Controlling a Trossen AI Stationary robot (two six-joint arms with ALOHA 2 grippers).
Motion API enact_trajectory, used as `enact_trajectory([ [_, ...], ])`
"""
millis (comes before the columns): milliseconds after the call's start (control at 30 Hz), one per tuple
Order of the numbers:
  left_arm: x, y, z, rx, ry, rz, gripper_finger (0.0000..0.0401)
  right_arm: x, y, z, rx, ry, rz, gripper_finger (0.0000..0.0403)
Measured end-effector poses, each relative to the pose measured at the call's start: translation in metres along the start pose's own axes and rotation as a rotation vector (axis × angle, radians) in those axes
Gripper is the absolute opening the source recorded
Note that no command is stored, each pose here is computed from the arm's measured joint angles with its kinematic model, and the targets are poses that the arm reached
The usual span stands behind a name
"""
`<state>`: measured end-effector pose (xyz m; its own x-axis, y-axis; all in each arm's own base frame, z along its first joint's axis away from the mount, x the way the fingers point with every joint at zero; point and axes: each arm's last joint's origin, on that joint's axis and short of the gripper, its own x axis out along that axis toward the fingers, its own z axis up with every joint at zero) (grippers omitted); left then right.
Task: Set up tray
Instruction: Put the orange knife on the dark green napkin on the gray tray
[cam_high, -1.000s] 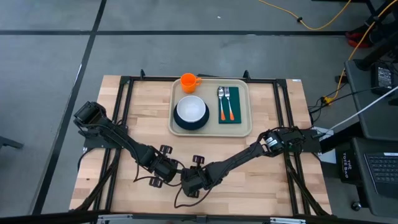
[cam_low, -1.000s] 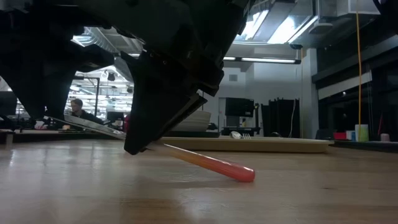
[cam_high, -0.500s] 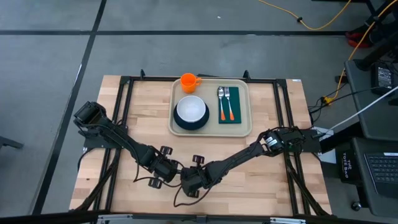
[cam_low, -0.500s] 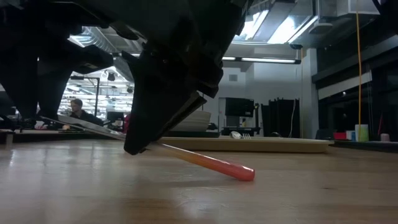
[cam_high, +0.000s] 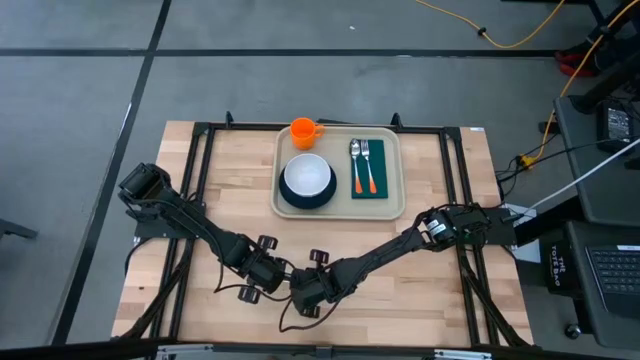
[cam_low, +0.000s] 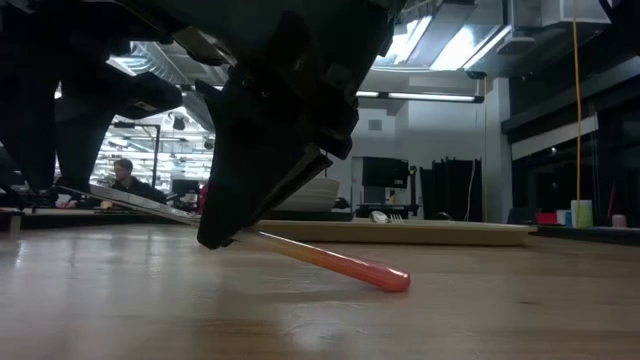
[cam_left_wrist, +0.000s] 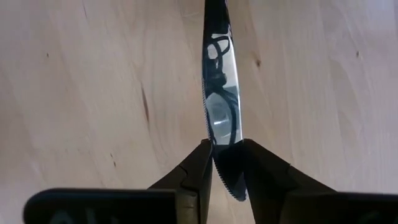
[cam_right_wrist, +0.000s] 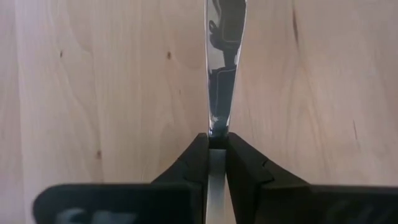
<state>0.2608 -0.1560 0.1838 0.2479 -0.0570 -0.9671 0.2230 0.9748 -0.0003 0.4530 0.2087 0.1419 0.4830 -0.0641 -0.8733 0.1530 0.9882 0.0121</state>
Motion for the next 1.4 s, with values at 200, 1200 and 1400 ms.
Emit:
enact_trajectory([
  [200, -0.005, -0.001, -0.001, 0.035, 0.006, -0.037, 0.0097, 0.000, 0.000, -0.002, -0.003, 0.025, 0.015, 0.0040],
  [1200, -0.054, 0.018, -0.085, 0.183, -0.616, 0.018, 0.0073, -0.065, -0.018, 0.011, 0.006, 0.004, -0.102, 0.0041],
  [1400, -0.050, 0.032, -0.102, 0.179, -0.740, 0.018, 0.0062, -0.079, -0.025, 0.010, -0.023, 0.007, -0.128, 0.0041],
])
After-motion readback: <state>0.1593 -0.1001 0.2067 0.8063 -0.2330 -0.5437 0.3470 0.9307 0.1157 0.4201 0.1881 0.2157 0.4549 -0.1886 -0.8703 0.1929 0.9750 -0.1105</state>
